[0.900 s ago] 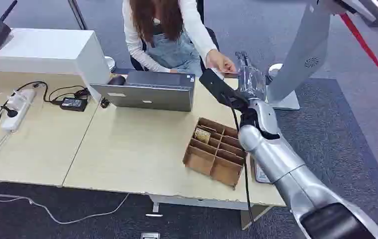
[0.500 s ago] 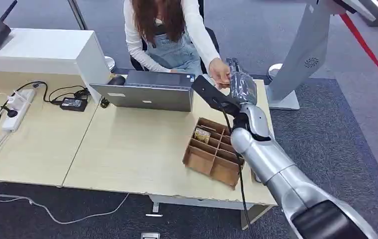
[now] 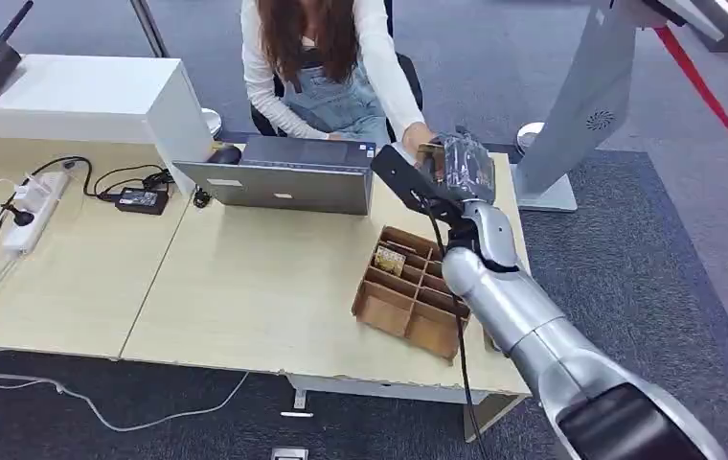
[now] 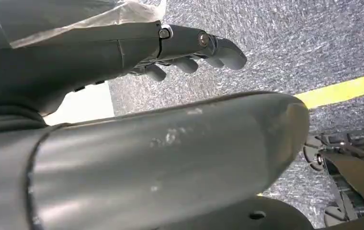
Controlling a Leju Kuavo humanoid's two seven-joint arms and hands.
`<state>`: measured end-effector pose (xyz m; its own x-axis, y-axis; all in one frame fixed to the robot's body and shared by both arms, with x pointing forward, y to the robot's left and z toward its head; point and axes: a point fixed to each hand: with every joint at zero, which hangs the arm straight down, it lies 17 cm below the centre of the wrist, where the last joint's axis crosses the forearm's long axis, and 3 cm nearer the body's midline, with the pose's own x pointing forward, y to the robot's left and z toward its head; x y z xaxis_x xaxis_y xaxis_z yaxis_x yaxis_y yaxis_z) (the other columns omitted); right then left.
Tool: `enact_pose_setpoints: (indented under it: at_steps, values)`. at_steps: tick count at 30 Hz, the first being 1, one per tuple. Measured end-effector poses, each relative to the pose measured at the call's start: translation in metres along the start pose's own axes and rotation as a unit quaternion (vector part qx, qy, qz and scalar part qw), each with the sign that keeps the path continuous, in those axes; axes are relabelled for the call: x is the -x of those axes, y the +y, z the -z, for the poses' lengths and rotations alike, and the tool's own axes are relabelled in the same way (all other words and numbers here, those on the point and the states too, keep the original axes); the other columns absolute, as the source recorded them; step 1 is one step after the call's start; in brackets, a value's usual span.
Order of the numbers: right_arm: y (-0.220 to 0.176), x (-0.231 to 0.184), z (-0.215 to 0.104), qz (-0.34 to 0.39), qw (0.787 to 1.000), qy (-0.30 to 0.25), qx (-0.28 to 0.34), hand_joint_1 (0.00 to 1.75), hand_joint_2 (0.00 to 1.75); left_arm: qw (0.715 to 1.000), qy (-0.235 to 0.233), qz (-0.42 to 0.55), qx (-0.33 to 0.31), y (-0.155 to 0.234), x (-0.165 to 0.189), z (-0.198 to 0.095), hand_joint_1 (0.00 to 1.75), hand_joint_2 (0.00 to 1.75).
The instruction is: Pass the card to the sensor for recognition and then transmit it.
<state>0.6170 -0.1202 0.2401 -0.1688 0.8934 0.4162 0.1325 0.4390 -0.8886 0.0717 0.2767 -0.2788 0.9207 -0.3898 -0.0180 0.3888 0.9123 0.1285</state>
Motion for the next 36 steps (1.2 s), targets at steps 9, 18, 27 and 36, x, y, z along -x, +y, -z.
enact_pose_setpoints:
  at_steps: [9,18,27,36]
  values:
    - [0.0,-0.001,0.0,0.011,1.0,-0.003,0.002,1.75,1.75,1.0,0.004,-0.001,0.001,0.002,0.002,0.0,0.0,0.0]
    - [-0.016,-0.019,-0.005,0.087,0.995,-0.032,0.031,1.75,1.75,1.0,0.015,-0.018,0.005,0.0,0.006,0.0,0.0,0.0]
    - [-0.062,-0.023,-0.033,0.132,0.986,-0.06,0.082,1.75,1.75,0.999,0.029,-0.039,0.011,-0.004,0.014,0.0,0.0,0.0]
    - [-0.097,0.014,-0.08,0.074,0.988,-0.051,0.126,1.75,1.75,0.998,0.031,-0.056,0.015,-0.01,0.013,0.0,0.0,0.0]
